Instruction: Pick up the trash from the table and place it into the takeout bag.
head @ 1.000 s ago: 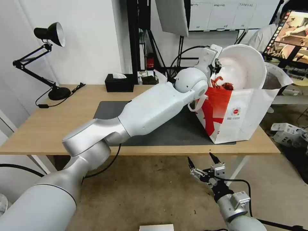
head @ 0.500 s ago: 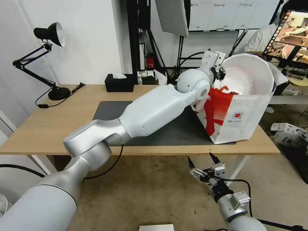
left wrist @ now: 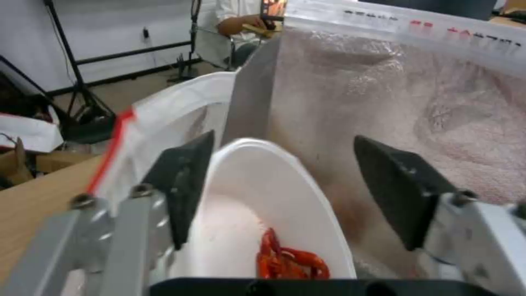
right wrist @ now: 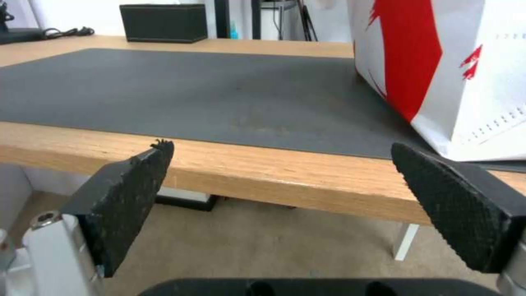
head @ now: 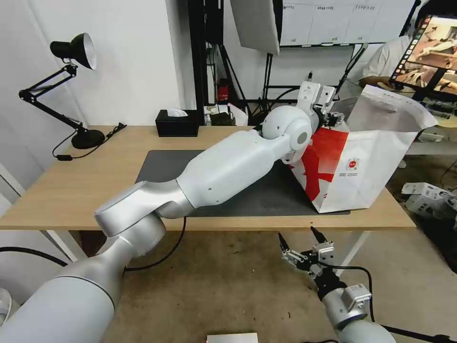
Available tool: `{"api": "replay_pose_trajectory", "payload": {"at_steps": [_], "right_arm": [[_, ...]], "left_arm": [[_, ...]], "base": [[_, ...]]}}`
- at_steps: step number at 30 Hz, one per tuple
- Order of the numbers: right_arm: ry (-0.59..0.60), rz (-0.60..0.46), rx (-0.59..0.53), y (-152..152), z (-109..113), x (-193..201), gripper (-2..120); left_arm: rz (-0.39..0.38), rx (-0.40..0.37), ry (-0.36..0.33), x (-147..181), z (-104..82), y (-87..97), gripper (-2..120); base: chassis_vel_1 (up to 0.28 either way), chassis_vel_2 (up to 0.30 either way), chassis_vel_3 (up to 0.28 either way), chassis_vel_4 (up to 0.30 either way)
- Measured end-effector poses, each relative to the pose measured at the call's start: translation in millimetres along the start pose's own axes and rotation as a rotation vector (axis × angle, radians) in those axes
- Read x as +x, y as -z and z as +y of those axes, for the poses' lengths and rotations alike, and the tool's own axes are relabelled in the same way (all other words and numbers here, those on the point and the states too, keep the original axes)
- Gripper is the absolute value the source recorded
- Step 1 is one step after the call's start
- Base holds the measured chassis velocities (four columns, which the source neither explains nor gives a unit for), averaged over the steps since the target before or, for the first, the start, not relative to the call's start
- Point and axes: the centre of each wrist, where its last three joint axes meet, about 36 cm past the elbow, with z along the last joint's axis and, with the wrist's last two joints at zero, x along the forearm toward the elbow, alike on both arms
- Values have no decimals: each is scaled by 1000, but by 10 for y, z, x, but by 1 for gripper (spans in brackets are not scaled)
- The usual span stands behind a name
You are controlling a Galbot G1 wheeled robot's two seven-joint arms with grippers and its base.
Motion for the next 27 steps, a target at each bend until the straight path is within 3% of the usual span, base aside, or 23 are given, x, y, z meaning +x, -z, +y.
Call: {"api": "replay_pose_trajectory", "payload": {"at_steps": [5,13,16,22,27], "right_arm": [[0,0,0,0,0,0,100],[0,0,0,0,0,0,100],[0,0,0,0,0,0,100],[0,0,0,0,0,0,100],[0,0,0,0,0,0,100]], "left_arm": [[-20,3,5,49,-2,48,97],[-106,-25,24,375,154,177,100],[-148,-32,37,688,330,241,100],[-186,-27,62,1149,614,190,100],[-217,0,95,1628,854,-4,100]], "base": [[0,0,0,0],[0,0,0,0],[0,0,0,0],[0,0,0,0],[0,0,0,0]]}}
